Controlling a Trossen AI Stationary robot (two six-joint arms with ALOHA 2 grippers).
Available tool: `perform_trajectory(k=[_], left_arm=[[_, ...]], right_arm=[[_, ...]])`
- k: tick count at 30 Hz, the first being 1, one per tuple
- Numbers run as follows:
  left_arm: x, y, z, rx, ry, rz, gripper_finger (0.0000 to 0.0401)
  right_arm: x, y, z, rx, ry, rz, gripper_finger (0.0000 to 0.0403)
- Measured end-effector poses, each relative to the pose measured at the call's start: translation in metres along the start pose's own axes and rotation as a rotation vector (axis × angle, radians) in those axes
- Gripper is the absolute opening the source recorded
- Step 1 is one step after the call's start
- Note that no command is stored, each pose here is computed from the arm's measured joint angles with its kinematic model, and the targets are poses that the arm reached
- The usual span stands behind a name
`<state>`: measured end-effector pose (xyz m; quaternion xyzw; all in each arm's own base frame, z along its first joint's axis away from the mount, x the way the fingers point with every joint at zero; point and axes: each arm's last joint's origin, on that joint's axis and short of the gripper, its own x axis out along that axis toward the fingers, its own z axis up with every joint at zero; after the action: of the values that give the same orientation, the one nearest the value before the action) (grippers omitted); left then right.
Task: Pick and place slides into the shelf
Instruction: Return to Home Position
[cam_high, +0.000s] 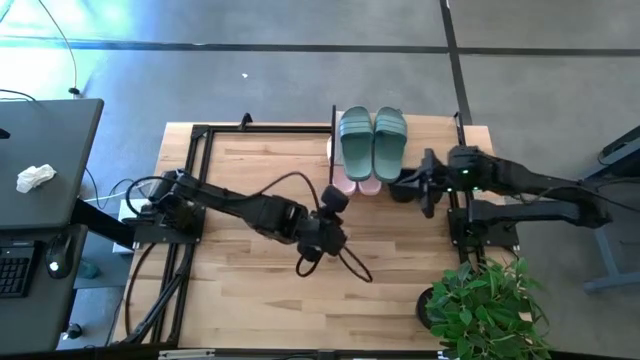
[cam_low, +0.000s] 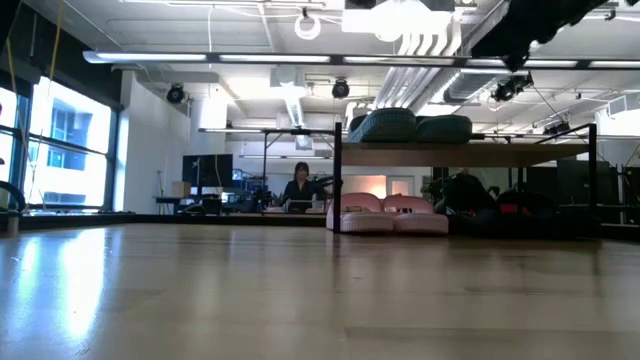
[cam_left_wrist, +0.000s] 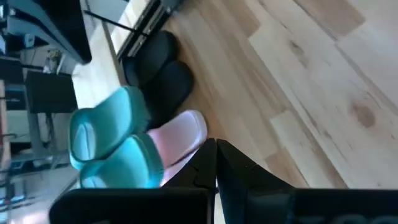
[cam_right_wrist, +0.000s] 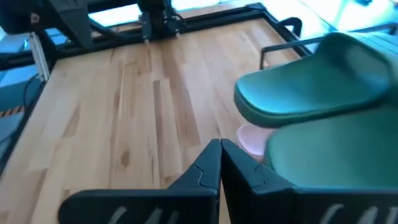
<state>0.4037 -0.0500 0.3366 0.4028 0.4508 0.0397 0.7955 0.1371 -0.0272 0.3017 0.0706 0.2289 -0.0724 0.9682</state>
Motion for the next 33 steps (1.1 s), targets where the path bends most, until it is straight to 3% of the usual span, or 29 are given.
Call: perform_trajectory(k=[9,15,20,25,27,30,33], left_arm=[[-0.022,0.075,-0.028,-0.101,-0.111,-0.113,0.0000],[-0.018,0.095,-0.062,-0.191,-0.126,-0.177,0.0000],[-0.002,0.076,-0.084,-0.266,-0.180,-0.180,0.0000],[0.013,0.032,-0.113,-0.339,-0.273,-0.191,0.0000],[0.006,0.024,-0.122,-0.358,-0.359,-0.163,0.0000],[-0.009,0.015,-0.137,-0.392,-0.469,-0.100,0.0000],[-0.028,0.009,-0.155,-0.422,-0.566,-0.014,0.0000]], right_arm=[[-0.046,0.002,-0.011,0.157,0.051,-0.026,0.0000],[-0.064,0.003,-0.030,0.265,0.123,-0.042,0.0000],[-0.067,0.002,-0.045,0.293,0.102,-0.029,0.0000],[-0.029,0.000,-0.086,0.358,0.085,0.105,0.0000],[-0.010,0.003,-0.093,0.350,-0.010,0.240,0.0000],[0.003,0.007,-0.086,0.266,-0.261,0.409,0.0000],[-0.001,0.011,-0.072,0.155,-0.486,0.465,0.0000]])
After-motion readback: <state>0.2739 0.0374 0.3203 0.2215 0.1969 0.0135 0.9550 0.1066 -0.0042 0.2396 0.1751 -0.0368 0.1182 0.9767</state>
